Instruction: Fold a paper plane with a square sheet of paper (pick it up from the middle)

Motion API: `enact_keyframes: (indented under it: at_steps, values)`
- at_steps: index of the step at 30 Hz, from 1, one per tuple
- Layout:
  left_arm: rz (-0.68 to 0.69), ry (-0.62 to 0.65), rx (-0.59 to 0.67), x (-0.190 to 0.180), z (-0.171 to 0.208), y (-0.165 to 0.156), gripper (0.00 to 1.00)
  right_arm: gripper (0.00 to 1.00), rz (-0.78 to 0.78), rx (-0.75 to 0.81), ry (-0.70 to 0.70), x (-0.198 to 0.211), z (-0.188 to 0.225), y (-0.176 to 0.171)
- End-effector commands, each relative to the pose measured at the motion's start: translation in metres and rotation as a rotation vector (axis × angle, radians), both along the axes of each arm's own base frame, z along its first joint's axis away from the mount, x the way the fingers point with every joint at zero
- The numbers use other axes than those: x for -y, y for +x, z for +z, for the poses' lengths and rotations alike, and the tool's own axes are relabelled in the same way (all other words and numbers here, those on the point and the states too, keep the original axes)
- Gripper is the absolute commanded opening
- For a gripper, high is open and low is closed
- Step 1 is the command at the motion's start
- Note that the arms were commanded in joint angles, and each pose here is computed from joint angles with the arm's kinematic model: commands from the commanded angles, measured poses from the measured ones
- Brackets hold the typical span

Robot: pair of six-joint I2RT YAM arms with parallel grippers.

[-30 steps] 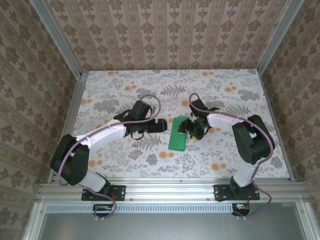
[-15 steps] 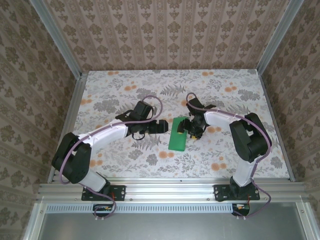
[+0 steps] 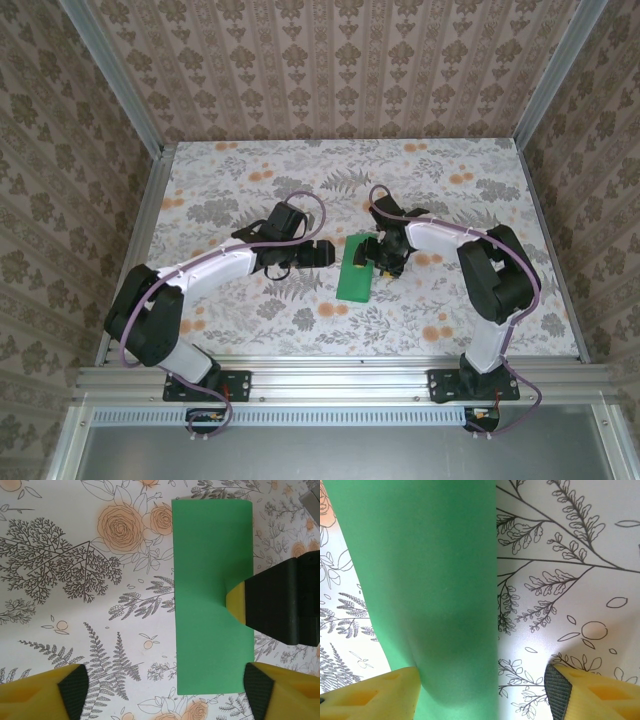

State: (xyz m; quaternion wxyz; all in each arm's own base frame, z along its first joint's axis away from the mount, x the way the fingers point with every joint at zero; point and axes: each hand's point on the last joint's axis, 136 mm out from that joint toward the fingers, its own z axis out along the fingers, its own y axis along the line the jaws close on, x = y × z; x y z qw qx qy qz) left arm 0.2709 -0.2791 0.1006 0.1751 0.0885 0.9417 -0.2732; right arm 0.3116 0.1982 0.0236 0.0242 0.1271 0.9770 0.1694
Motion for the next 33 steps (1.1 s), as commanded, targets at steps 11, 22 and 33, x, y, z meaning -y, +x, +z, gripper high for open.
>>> enact_keyframes:
  at_steps: [11,22,33]
  values:
    - [-0.047,-0.037,-0.020,0.020,0.004,0.006,0.39,0.69,0.019,-0.028,-0.102,0.011,-0.018,-0.001]
    - [-0.085,-0.040,-0.128,0.045,-0.013,0.014,0.00,0.69,0.030,-0.046,-0.145,0.017,-0.024,-0.004]
    - [-0.075,-0.017,-0.178,0.059,-0.027,0.024,0.00,0.69,0.018,-0.045,-0.145,0.019,-0.024,-0.006]
